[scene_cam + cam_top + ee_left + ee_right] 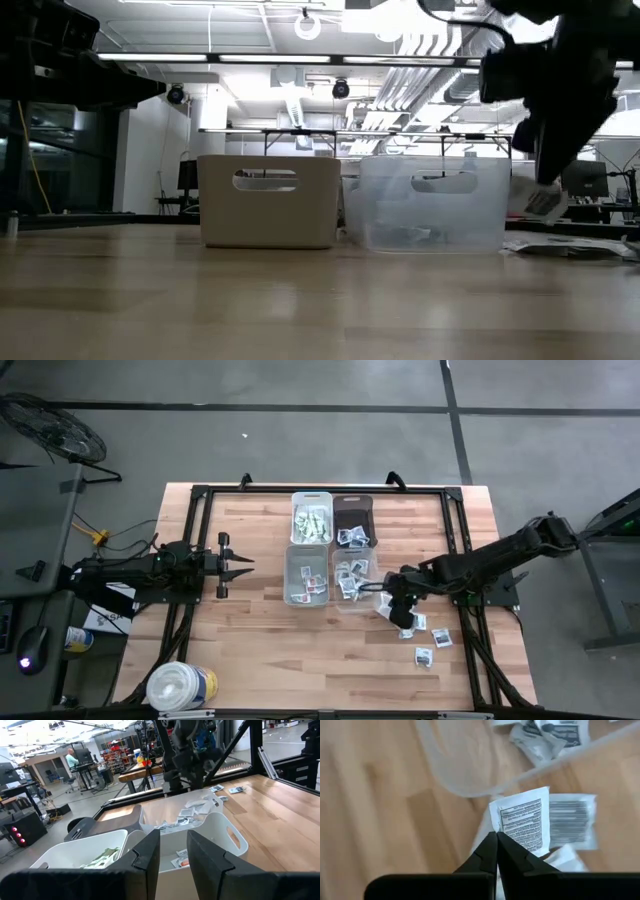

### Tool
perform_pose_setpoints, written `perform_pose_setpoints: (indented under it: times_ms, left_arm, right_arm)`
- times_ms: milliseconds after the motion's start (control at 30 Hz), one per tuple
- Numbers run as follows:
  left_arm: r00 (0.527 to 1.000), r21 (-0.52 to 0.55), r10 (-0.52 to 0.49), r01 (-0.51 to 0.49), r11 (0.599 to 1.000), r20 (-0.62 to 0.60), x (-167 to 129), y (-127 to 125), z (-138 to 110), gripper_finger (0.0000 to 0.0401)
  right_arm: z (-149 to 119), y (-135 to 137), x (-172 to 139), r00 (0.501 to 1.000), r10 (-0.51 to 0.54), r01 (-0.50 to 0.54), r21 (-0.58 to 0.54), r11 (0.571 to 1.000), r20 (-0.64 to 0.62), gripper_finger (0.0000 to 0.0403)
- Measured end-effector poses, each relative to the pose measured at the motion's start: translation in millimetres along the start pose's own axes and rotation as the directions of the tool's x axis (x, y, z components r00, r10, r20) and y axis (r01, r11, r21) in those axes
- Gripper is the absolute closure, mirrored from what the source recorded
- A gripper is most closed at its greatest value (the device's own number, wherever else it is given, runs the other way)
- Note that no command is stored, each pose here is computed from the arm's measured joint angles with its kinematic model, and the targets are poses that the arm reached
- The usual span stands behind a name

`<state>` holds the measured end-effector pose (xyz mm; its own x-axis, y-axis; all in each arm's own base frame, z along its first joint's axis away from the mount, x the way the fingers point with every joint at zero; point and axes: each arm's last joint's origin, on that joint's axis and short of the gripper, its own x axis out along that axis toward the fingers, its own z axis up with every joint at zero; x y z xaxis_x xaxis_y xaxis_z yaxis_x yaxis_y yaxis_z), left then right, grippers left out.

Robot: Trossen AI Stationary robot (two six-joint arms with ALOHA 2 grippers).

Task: Pick & Place First Aid Supplies
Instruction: Put the gray towelette pack into the transparent bin

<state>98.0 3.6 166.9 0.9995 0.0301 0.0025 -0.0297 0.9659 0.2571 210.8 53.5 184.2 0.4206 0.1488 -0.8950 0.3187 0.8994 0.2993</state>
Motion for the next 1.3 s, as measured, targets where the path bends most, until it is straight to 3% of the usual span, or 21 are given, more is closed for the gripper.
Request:
perform_pose_setpoints:
  times_ms: [233, 467, 733, 867, 967, 1300]
  left_arm:
    - [1.0, 0.0, 0.0, 0.0, 1.0, 0.0, 0.0, 0.0, 0.0, 0.0305]
    - [1.0, 0.0, 0.0, 0.0, 1.0, 0.0, 0.0, 0.0, 0.0, 0.0305]
    - [1.0, 0.0, 0.0, 0.0, 1.0, 0.0, 0.0, 0.0, 0.0, 0.0305]
    - [1.0, 0.0, 0.0, 0.0, 1.0, 0.0, 0.0, 0.0, 0.0, 0.0305]
    - [1.0, 0.0, 0.0, 0.0, 1.0, 0.0, 0.0, 0.0, 0.0, 0.0305]
    - [1.0, 0.0, 0.0, 0.0, 1.0, 0.0, 0.0, 0.0, 0.0, 0.0305]
  right_arm:
    - [2.6, 9.7, -28.0, 0.971, 0.237, -0.239, 0.111, 0.965, 0.028, 0.0403]
    - [5.2, 18.8, -58.7, 0.869, 0.486, -0.489, 0.005, 0.872, 0.097, 0.0403]
    - [13.0, 27.2, -70.3, 0.753, 0.631, -0.613, -0.15, 0.776, 0.185, 0.0403]
    - [14.7, 24.4, -64.8, 0.724, 0.651, -0.628, -0.173, 0.759, 0.227, 0.0403]
    - [15.8, 17.4, -58.5, 0.725, 0.629, -0.616, -0.146, 0.774, 0.281, 0.0403]
    - [16.8, -16.4, -35.5, 0.765, 0.442, -0.553, 0.125, 0.824, 0.469, 0.0403]
